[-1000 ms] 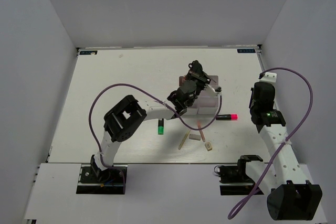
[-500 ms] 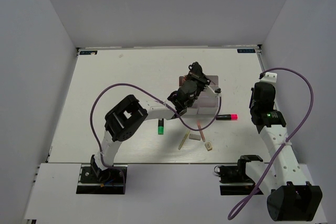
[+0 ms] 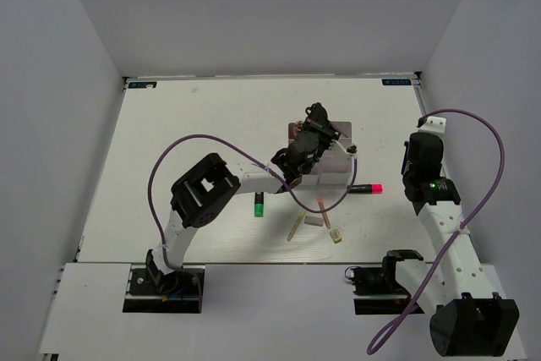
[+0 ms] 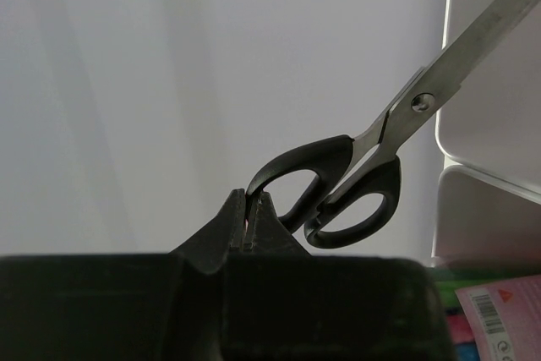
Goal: Sort the stationery into containers
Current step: Place the stationery in the storage box.
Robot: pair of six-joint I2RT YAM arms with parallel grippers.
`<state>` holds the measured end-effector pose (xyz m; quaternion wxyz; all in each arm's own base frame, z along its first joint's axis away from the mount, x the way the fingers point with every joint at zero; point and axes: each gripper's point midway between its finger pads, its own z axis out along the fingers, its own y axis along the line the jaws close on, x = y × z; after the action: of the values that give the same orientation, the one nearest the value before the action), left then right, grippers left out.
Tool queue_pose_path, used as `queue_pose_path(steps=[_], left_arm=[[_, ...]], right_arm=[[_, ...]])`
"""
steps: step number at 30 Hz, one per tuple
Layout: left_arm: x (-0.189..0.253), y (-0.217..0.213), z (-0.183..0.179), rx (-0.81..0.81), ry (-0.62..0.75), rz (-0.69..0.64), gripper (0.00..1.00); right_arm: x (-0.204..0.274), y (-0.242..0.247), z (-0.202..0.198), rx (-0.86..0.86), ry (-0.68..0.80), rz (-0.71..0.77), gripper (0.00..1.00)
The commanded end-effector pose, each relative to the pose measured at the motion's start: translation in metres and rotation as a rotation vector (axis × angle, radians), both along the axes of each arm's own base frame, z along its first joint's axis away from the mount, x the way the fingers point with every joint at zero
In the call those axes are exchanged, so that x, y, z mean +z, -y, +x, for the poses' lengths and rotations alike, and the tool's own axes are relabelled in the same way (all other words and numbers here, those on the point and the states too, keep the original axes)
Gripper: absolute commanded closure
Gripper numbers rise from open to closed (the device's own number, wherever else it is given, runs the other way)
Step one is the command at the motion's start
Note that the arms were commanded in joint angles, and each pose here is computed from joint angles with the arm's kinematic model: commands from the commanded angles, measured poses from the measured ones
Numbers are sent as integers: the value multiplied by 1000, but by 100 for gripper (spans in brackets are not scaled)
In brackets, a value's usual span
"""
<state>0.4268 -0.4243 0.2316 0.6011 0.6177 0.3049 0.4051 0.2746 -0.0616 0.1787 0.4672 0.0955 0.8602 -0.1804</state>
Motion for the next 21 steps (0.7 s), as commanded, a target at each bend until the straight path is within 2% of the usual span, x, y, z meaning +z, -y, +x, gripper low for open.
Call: queue_pose_path(steps=[1, 13, 21], left_arm=[[6, 11, -10, -50, 11, -34, 100], [8, 11, -14, -65, 19, -40, 95], [1, 12, -17, -76, 16, -10, 95]], right_arm=[[18, 1, 6, -18, 75, 9, 89], [18, 1, 7, -18, 76, 9, 89], [17, 0, 6, -15, 73, 9, 89]])
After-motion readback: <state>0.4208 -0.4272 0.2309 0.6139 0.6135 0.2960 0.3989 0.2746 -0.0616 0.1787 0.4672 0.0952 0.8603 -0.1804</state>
